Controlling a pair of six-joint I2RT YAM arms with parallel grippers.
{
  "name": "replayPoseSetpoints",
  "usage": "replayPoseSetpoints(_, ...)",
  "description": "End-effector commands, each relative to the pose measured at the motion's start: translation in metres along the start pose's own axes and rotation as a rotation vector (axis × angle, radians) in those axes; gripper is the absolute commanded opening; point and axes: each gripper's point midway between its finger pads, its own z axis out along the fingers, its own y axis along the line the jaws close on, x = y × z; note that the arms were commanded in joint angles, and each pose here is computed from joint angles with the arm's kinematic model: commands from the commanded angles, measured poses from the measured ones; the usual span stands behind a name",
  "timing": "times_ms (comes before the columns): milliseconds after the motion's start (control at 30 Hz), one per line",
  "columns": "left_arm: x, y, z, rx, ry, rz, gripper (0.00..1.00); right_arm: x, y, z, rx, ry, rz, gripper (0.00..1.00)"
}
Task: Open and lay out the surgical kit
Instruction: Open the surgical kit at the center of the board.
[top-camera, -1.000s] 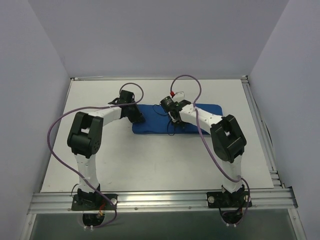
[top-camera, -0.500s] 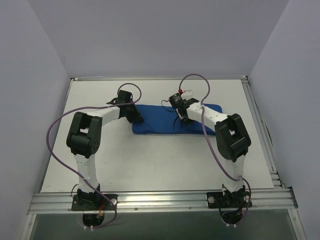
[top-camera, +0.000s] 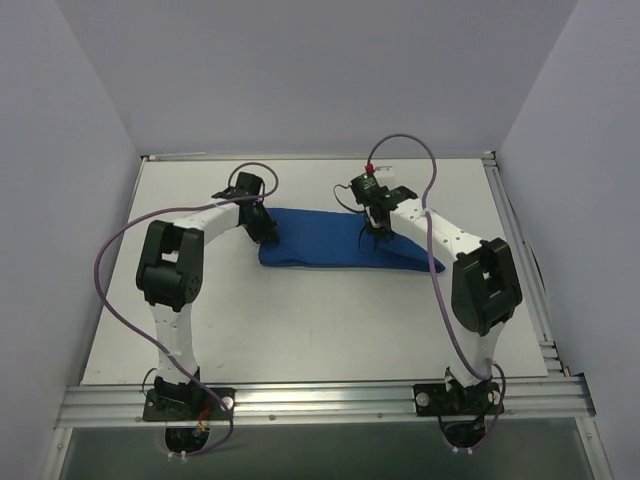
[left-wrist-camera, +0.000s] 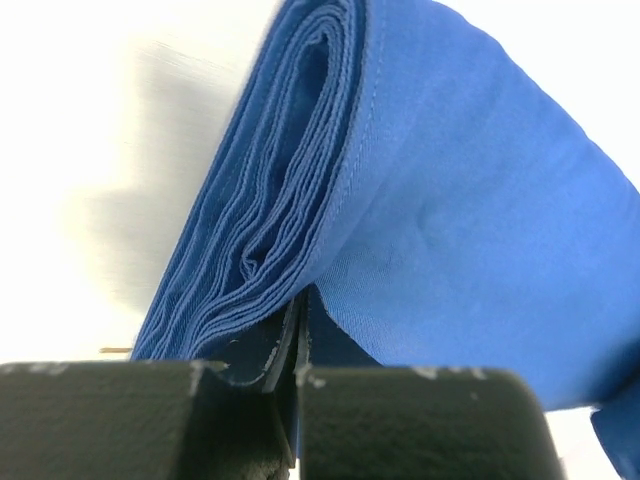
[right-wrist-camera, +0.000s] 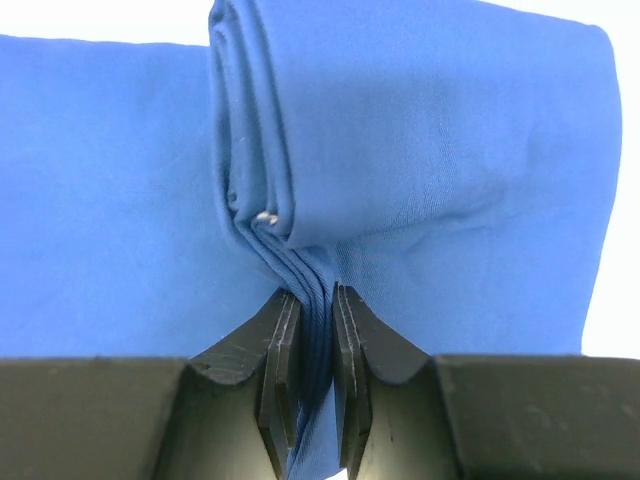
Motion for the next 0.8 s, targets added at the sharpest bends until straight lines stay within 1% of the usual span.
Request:
replayPoseSetpoints(0,-0.008,0.08,0.007,-0.302,-0.007,-0.019,0.02,-0.031,-0.005,-0.037,-0.071,-0.064,0.032,0.0)
replayPoseSetpoints(67,-0.01,0.093,0.003,-0.351,-0.01,-0.03,0.02,-0.037,-0.007,-0.041,-0.088,-0.075,0.042,0.0)
replayPoseSetpoints(167,-0.012,0.1,-0.001,-0.331,0.0,-0.061,0.02,-0.042,-0.013,-0.041,-0.106,-0.081,0.052,0.0)
replayPoseSetpoints(200,-0.014,0.101,-0.006,-0.329,-0.01,-0.069,0.02,-0.042,-0.014,-0.041,-0.118,-0.078,0.056,0.0)
replayPoseSetpoints(267,-0.016,0.115,-0.012,-0.366,-0.023,-0.082,0.02,-0.047,-0.017,-0.043,-0.13,-0.091,0.059,0.0)
replayPoseSetpoints(333,-0.024,0.122,-0.019,-0.359,-0.037,-0.104,0.02,-0.049,-0.021,-0.045,-0.132,-0.095,0.063,0.0)
replayPoseSetpoints(467,-0.033,0.139,-0.025,-0.373,-0.013,-0.172,0.02,-0.051,-0.034,-0.043,-0.148,-0.093,0.093,0.0)
replayPoseSetpoints(667,-0.036,0.154,-0.024,-0.426,-0.007,-0.182,0.02,-0.045,-0.081,-0.025,-0.119,-0.069,0.17,0.0)
replayPoseSetpoints(700,-0.038,0.154,-0.024,-0.423,-0.005,-0.188,0.02,-0.044,-0.096,-0.019,-0.097,-0.059,0.191,0.0)
replayPoseSetpoints(767,-0.039,0.152,-0.022,-0.405,0.011,-0.19,0.02,-0.038,-0.109,-0.012,-0.073,-0.039,0.207,0.0)
